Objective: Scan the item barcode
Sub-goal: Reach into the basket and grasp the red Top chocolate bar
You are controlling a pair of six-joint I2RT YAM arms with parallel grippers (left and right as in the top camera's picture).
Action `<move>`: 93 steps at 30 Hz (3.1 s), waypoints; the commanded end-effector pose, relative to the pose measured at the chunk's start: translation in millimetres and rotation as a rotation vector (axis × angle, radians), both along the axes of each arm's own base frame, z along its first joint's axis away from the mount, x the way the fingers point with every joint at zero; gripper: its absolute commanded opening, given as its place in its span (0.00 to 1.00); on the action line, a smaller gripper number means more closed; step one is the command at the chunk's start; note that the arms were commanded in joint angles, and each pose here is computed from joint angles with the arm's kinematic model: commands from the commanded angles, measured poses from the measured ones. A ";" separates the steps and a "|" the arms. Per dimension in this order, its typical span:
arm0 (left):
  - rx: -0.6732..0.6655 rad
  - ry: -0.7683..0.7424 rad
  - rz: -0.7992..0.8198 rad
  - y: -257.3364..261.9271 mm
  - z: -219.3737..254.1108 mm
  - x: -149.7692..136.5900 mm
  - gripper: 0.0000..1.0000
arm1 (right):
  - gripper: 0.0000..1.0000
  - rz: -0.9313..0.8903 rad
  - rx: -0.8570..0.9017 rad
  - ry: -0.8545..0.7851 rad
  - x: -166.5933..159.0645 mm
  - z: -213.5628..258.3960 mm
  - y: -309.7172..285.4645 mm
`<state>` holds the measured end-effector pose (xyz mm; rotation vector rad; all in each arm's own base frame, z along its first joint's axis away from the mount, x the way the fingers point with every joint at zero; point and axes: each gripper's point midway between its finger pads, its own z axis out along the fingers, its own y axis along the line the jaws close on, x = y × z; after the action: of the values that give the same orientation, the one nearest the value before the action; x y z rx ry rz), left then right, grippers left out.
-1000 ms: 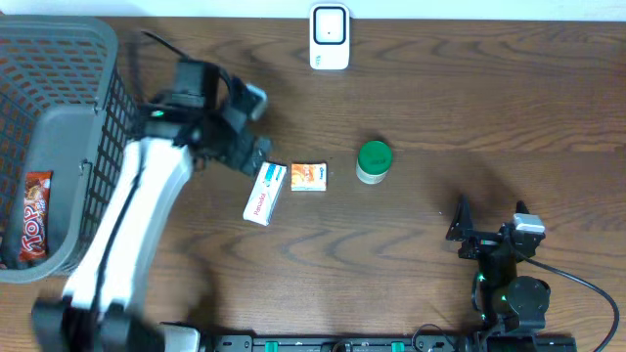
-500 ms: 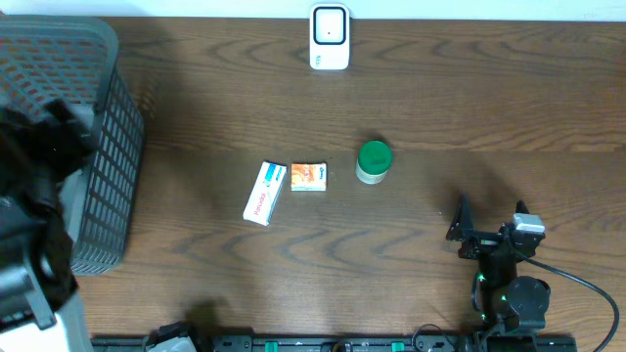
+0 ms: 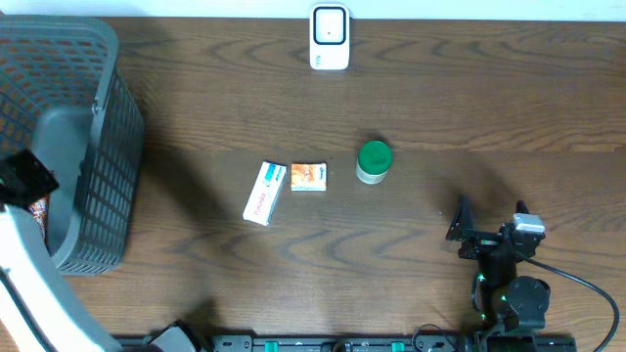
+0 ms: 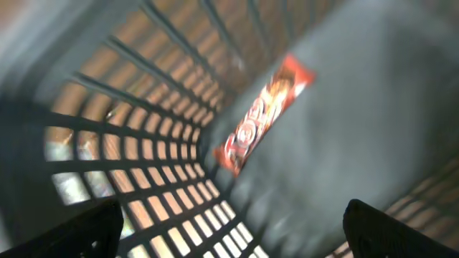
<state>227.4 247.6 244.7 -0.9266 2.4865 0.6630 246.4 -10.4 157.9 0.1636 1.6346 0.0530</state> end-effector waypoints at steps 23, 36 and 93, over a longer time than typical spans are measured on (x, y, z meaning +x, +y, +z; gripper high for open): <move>-0.252 0.377 -0.199 56.8 -185.7 29.1 0.99 | 0.99 0.005 -0.014 0.000 -0.2 -0.3 0.9; -0.458 0.188 -0.195 64.4 -223.2 22.8 0.92 | 0.99 0.005 -0.014 0.000 -0.2 -0.3 0.9; -0.404 -0.892 -0.853 -142.6 138.1 70.9 0.27 | 0.99 0.005 -0.014 -0.001 -0.3 -0.1 0.9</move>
<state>298.7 145.2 361.4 -0.2261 1.9570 -0.2774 246.4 -10.4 157.9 0.1636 1.6346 0.0530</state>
